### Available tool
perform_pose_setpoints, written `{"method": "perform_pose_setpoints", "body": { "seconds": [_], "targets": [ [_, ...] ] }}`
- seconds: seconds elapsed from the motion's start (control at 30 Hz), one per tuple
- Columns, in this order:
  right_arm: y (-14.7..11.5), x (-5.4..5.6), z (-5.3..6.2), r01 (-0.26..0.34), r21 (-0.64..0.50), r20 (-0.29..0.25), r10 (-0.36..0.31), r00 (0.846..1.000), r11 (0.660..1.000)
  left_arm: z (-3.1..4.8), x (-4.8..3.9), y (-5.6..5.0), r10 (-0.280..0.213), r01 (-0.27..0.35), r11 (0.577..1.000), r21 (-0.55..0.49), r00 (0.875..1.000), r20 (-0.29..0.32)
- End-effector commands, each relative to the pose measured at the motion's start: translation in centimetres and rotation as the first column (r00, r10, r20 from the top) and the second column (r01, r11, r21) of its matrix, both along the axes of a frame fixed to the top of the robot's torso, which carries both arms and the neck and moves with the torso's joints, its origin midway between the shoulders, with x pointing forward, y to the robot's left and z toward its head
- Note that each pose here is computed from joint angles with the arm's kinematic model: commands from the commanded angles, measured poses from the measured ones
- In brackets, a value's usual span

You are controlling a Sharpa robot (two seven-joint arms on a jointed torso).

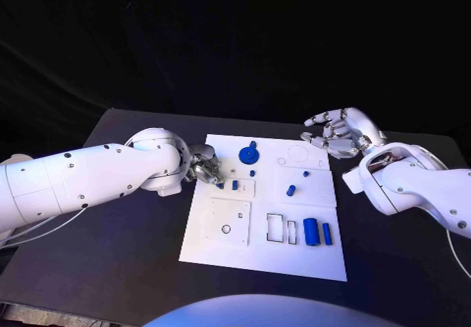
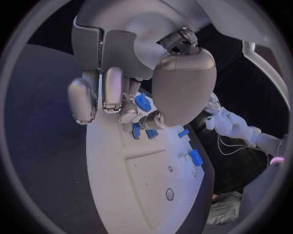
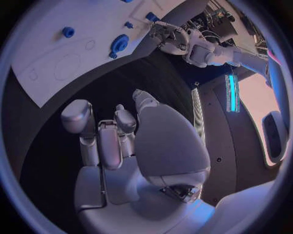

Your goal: Assemble the parts on the task board

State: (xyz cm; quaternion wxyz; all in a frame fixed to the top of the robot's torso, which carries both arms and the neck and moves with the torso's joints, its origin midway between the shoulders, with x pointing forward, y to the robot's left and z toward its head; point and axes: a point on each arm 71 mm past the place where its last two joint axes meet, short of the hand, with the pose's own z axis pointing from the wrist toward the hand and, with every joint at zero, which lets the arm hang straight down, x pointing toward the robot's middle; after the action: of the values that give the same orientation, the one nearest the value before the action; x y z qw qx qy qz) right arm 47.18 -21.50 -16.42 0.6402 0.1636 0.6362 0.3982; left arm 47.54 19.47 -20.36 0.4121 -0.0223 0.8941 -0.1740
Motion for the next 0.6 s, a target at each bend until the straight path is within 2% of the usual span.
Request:
{"method": "perform_pose_setpoints", "body": {
  "seconds": [0.03, 0.6],
  "targets": [
    [0.15, -0.04, -0.01, -0.017, 0.009, -0.002, 0.017, 1.0, 1.0, -0.22, -0.15, -0.21, -0.022, 0.022, 0.999, 0.027, 1.0, -0.008],
    [0.15, -0.04, -0.06, -0.018, 0.014, -0.011, 0.018, 1.0, 1.0, -0.28, -0.38, -0.8, -0.048, 0.048, 0.998, 0.041, 0.999, -0.007]
  ]
}}
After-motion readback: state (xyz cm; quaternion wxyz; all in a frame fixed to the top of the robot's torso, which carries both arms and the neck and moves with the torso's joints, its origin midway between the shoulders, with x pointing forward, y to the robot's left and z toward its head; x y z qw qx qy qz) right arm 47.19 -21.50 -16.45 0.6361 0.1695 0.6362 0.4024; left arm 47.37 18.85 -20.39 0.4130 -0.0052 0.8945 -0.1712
